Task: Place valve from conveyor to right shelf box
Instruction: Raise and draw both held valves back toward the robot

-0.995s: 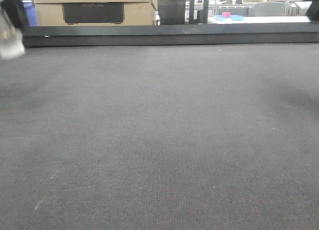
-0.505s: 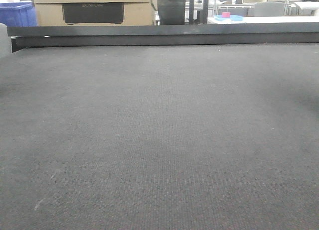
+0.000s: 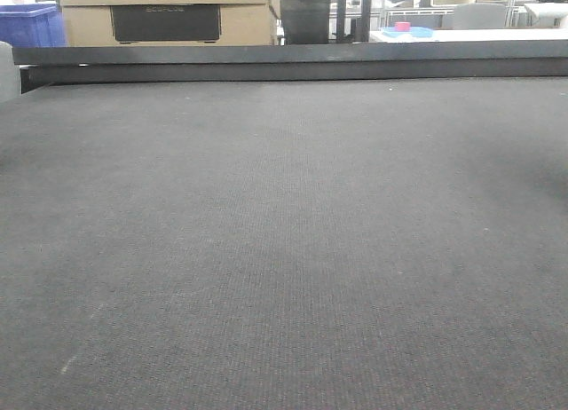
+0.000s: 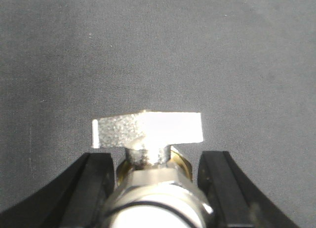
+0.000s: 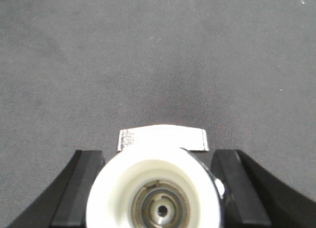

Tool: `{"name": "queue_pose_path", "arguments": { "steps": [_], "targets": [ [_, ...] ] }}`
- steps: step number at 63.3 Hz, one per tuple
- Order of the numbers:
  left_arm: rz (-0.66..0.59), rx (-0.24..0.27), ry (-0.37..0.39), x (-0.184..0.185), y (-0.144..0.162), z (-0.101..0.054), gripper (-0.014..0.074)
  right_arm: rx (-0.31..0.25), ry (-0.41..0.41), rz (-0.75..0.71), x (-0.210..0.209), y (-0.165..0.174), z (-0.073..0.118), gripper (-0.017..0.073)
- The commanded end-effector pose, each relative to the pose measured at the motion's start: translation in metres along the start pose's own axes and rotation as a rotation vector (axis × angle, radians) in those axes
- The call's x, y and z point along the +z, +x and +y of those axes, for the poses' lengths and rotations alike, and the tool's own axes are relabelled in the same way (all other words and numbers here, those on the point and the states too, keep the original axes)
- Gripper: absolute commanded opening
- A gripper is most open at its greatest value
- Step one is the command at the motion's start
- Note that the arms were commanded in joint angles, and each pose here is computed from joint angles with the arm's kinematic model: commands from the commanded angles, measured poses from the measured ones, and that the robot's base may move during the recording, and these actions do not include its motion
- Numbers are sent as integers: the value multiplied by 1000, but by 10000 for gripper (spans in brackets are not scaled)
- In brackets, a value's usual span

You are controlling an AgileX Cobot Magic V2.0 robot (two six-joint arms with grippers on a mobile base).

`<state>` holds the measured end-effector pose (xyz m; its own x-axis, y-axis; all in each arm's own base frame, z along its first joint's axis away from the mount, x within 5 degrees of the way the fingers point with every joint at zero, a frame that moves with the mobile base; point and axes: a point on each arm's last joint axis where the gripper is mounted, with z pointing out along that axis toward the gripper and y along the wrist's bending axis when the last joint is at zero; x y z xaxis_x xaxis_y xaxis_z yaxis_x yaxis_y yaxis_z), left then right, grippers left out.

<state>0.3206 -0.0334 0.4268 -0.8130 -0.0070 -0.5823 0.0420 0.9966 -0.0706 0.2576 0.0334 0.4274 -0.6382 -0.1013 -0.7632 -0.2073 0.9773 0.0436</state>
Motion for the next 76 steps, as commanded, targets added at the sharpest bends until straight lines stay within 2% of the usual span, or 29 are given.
{"name": "queue_pose_path", "arguments": {
  "steps": [1,38,56,76],
  "targets": [
    [-47,-6,6,-8,-4,0,-111,-15,8,-68,-9,-7,1,-168],
    [-82,-6,9,-8,-7,0,-111,-15,9,-76,-9,-8,1,-168],
    [-229,-6,20,-10,-20,-1,-111,-15,9,-76,-9,-8,1,-168],
    [-453,-6,37,-17,-39,-2,-111,-15,10,-86,-9,-8,1,-168]
  ]
}}
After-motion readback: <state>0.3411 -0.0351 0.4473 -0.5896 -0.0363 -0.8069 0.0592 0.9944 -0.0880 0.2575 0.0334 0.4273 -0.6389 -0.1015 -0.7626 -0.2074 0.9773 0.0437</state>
